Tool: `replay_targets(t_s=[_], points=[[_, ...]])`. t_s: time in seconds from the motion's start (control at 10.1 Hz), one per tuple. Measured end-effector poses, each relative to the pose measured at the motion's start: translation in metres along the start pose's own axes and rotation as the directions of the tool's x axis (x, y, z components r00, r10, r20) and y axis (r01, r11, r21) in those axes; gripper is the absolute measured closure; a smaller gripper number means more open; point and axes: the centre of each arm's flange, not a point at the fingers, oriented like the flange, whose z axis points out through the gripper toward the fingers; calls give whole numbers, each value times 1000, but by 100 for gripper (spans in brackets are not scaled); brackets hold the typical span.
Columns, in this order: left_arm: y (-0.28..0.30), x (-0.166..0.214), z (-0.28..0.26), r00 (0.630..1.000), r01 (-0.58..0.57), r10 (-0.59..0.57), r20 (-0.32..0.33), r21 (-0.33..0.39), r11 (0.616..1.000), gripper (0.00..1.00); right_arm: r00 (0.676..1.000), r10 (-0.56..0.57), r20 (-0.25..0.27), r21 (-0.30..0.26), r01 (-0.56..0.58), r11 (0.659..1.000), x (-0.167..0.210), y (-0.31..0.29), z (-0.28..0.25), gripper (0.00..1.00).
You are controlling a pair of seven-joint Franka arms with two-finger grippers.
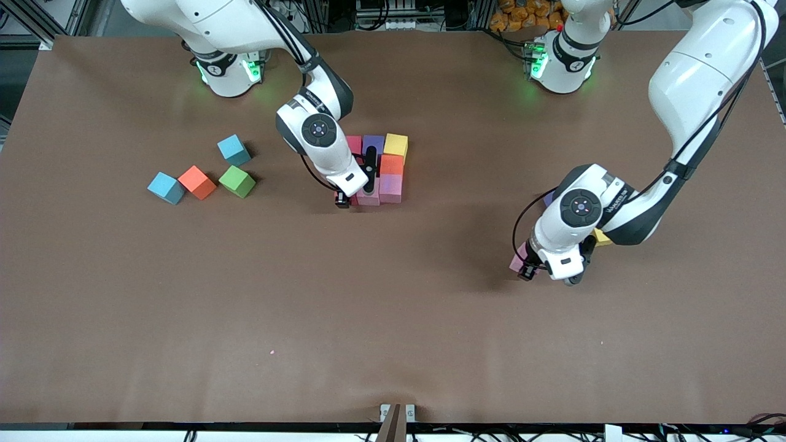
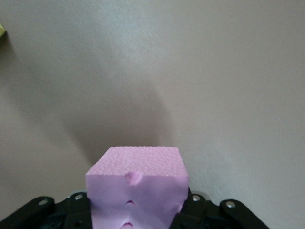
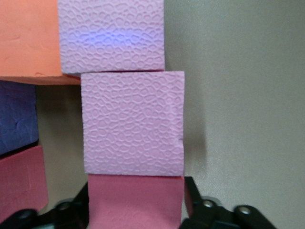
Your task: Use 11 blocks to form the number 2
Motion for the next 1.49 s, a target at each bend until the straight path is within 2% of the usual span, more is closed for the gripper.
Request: replay_targets(t_s=[0.1,0.2,0.5,0.99,1.19,1.29,1.49], points=[[1,-3,-1,1000,-7,7,0,-2,1000,41,1000,0,0,0,0,1000,0,0,0,2],[2,-4,-1,1000,-9,9,-1,-3,1000,41,1000,0,-1,-1,0,1000,0,0,0,0],[2,-4,-1,1000,-9,9,-1,-2,1000,41,1000,-1,-9,-13,0,1000,3,3,-11,0],[4,-7,-2,1000,-19,19,-2,-6,1000,41,1000,-11,23,9,10,1000,6,-6,-57,0],[14,-22,-11,999,-43,43,-6,-26,999,41,1000,24,6,8,-24,1000,1,-2,-83,0],[20,-35,-16,997,-77,77,-9,-37,996,41,998,65,0,-2,-65,998,-15,13,-97,0],[34,-53,-29,989,-148,147,-17,-66,987,41,978,208,-16,-27,-209,978,-78,62,-123,0]])
